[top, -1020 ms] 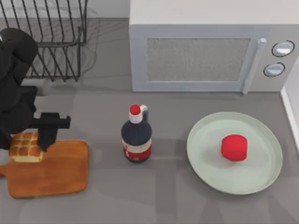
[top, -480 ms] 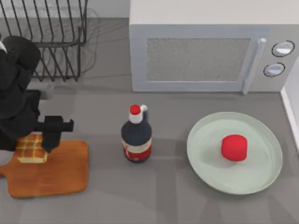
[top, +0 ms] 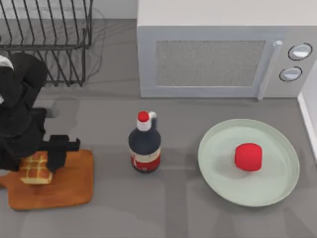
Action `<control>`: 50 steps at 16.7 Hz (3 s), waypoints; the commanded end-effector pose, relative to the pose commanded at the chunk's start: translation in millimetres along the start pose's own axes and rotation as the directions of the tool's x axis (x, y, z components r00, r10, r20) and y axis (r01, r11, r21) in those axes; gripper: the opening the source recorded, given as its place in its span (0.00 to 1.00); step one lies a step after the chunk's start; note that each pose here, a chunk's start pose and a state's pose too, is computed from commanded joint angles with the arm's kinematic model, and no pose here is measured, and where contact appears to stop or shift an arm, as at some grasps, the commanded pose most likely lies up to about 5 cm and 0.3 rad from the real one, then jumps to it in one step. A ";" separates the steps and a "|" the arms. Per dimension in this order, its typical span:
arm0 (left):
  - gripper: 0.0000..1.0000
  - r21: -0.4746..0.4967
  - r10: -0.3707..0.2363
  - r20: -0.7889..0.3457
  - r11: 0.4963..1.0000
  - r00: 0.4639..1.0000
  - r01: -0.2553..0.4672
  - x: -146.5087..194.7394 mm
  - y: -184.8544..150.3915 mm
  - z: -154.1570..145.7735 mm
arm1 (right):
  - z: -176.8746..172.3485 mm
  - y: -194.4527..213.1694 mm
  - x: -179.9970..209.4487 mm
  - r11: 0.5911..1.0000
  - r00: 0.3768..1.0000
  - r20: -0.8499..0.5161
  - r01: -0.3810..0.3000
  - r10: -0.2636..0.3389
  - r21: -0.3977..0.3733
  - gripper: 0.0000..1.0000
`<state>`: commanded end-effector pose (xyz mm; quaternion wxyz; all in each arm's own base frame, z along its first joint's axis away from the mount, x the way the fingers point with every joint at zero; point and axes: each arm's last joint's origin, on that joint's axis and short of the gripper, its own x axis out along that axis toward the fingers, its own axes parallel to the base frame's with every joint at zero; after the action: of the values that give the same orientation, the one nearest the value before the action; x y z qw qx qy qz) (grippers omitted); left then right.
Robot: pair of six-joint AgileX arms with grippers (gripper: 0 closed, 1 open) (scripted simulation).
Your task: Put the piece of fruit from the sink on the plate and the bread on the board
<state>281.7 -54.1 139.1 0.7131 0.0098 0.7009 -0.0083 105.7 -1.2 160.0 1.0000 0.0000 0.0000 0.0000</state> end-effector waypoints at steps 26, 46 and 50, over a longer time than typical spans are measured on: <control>1.00 0.001 -0.002 0.014 1.000 1.000 0.002 -2.5 0.3 -0.2 | 0.0 0.0 0.0 1.000 1.000 0.000 0.000 0.000 0.000 1.00; 1.00 0.002 -0.009 0.968 1.000 0.252 0.029 -40.6 44.9 -169.1 | 0.0 0.0 0.0 1.000 1.000 0.000 0.000 0.000 0.000 1.00; 1.00 -0.020 0.019 0.998 1.000 0.055 0.007 -26.8 47.8 -176.4 | 0.0 0.0 0.0 1.000 1.000 0.000 0.000 0.000 0.000 1.00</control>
<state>106.2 -1.8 163.0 0.9998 -0.0023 0.0188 -0.0030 105.7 -1.2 160.0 1.0000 0.0000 0.0000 0.0000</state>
